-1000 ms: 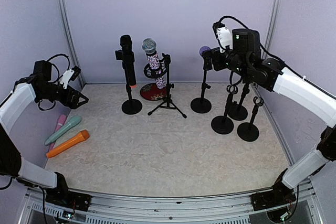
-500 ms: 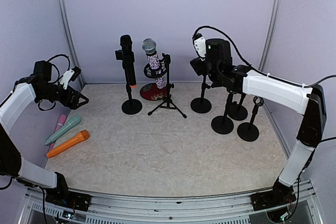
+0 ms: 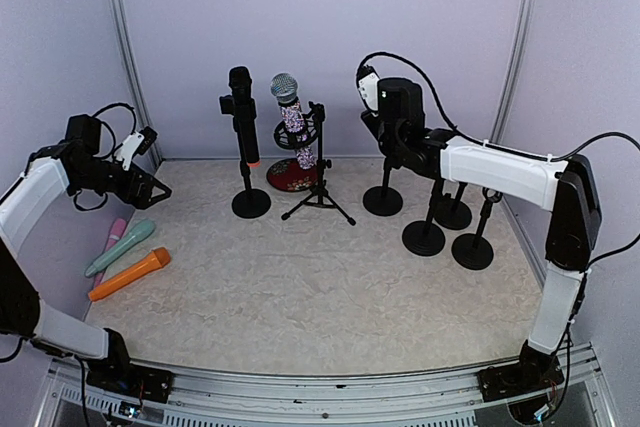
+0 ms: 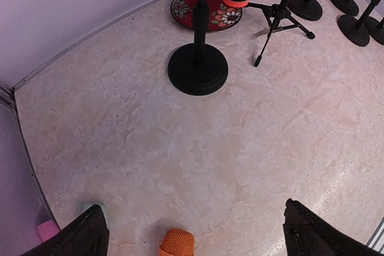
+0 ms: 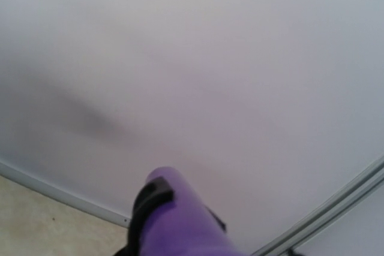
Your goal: Remove the microphone from the stand
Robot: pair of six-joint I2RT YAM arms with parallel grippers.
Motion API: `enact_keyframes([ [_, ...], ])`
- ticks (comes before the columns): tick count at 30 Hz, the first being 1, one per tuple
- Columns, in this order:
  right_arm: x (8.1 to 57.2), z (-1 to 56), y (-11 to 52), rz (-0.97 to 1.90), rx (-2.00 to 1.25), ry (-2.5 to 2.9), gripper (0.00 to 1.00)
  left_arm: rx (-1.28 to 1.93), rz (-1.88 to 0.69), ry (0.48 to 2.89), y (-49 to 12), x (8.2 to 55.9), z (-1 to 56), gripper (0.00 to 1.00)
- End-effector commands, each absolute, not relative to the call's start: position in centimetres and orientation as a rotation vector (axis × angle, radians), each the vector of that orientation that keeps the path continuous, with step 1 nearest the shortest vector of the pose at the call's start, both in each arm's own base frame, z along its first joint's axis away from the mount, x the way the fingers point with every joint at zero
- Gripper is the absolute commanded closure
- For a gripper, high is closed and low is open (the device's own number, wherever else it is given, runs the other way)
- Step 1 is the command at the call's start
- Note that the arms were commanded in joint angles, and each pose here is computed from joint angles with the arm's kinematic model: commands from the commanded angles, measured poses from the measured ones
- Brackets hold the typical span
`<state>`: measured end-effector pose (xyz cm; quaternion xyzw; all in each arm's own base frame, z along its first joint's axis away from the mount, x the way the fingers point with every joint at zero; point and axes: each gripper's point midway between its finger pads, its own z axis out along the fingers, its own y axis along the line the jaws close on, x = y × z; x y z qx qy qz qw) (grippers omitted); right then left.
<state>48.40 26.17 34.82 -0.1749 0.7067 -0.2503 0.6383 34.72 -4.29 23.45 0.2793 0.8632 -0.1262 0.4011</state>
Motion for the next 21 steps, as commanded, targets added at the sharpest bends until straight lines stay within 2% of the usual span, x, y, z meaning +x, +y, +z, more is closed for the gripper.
enact_keyframes([
  [1,48.6,36.3,26.0,-0.543,-0.342,1.593,0.40,0.730,-0.320,2.141,-5.1,34.4,25.1,0.01],
  [10,47.7,37.7,26.0,-0.449,-0.327,1.595,0.75,0.755,-0.340,2.106,-6.1,34.1,25.8,0.01],
  [18,45.7,39.3,27.2,-0.336,-0.348,1.579,0.93,0.768,-0.340,2.102,-6.6,34.0,26.1,0.01],
  [21,44.6,39.9,27.5,-0.298,-0.357,1.567,0.97,0.772,-0.339,2.093,-6.7,33.9,26.3,0.01],
])
